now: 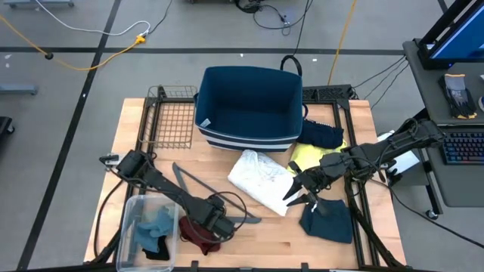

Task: Pick & Place Cloths
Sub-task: Put the dark red boxer into the brown wire basket

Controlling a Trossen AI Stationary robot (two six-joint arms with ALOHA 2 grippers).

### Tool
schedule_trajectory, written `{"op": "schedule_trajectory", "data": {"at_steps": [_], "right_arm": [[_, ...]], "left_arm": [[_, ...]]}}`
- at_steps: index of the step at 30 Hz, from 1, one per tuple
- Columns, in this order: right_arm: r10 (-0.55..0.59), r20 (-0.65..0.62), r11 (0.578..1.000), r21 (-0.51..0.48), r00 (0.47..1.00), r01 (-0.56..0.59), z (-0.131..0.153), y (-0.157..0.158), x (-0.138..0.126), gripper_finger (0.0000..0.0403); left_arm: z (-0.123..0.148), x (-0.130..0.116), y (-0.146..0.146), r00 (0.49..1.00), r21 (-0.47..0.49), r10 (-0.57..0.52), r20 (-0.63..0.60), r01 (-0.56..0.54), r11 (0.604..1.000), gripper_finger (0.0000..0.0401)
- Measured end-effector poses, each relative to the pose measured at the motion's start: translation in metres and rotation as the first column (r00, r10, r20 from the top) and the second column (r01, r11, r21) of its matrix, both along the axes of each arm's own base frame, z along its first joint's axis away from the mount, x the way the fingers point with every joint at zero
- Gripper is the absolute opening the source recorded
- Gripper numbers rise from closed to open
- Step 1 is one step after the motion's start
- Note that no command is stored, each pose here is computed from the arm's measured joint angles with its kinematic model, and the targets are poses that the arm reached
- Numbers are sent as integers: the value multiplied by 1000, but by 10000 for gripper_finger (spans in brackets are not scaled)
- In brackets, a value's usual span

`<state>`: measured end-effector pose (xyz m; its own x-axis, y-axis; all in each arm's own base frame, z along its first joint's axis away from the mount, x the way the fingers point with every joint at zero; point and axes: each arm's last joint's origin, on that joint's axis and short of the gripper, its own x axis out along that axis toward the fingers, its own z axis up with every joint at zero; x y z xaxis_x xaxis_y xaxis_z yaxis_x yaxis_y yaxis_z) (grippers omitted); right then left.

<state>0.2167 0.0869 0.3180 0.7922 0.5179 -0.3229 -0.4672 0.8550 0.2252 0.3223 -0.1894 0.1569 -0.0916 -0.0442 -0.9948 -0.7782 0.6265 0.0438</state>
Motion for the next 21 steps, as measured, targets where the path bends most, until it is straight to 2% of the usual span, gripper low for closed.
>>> {"op": "schedule_trajectory", "data": {"at_steps": [5, 7, 14, 21], "right_arm": [[0, 0, 1000, 0, 1000, 0, 0, 0, 0, 86], [0, 0, 1000, 0, 1000, 0, 0, 0, 0, 86], [0, 0, 1000, 0, 1000, 0, 0, 0, 0, 86], [-1, -1, 1000, 2, 1000, 1, 0, 0, 0, 86]], "left_arm": [[6, -1, 0, 1000, -3, -10, 19, 10, 1000, 39], [11, -1, 0, 999, -7, -23, 40, 24, 1000, 12], [43, -7, 5, 992, -18, -16, 129, 18, 1000, 5], [100, -24, 16, 951, -60, 34, 308, -16, 998, 4]]}}
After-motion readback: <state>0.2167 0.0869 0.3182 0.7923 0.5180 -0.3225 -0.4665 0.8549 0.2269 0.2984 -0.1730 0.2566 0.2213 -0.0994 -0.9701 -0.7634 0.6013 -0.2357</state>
